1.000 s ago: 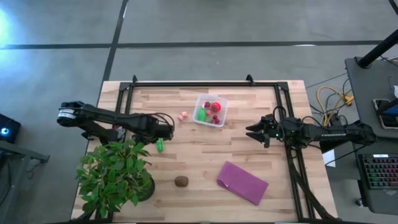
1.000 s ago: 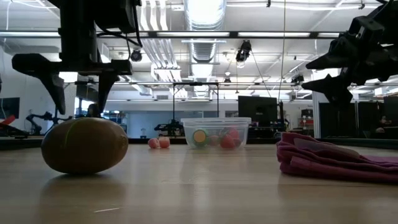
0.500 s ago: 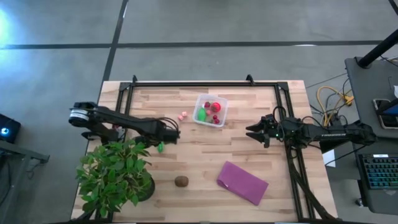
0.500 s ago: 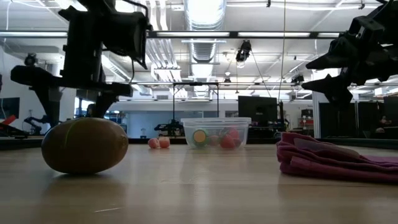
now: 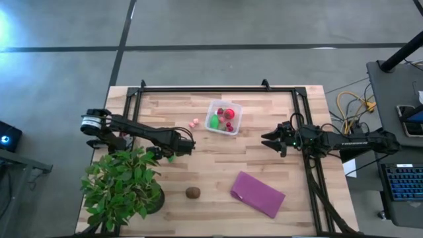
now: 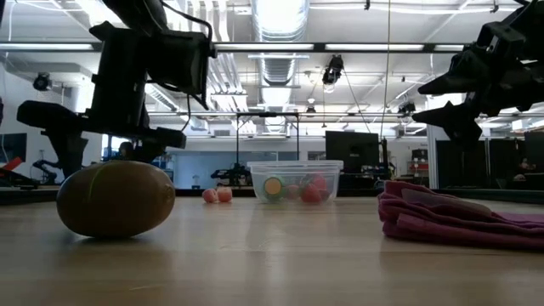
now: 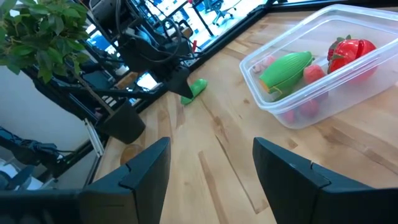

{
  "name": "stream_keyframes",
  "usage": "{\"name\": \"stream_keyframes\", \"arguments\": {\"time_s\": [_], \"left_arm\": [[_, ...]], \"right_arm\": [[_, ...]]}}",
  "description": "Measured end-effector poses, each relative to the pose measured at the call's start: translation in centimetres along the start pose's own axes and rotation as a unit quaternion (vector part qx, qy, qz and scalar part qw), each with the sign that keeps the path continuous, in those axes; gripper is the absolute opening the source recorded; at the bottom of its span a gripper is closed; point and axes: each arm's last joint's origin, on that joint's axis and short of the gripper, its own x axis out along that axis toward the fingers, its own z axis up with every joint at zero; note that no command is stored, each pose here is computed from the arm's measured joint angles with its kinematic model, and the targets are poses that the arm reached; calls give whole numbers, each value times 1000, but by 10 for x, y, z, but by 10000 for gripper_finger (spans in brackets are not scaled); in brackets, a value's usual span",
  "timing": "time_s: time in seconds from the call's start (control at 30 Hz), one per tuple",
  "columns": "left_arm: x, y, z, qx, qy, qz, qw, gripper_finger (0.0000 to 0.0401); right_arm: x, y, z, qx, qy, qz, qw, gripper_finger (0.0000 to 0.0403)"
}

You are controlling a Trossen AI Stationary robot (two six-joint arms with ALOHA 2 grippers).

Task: Pick and placing Produce into tupperware
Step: Put the green peas in the transparent bin

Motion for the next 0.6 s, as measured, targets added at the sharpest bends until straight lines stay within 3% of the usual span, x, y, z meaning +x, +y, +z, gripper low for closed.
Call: {"name": "stream_keyframes", "arguments": {"time_s": [0.6], "left_arm": [[-1, -3, 1, -1, -30, -31, 999, 295]], "right_arm": [[0, 0, 0, 0, 0, 0, 1000, 219]]}}
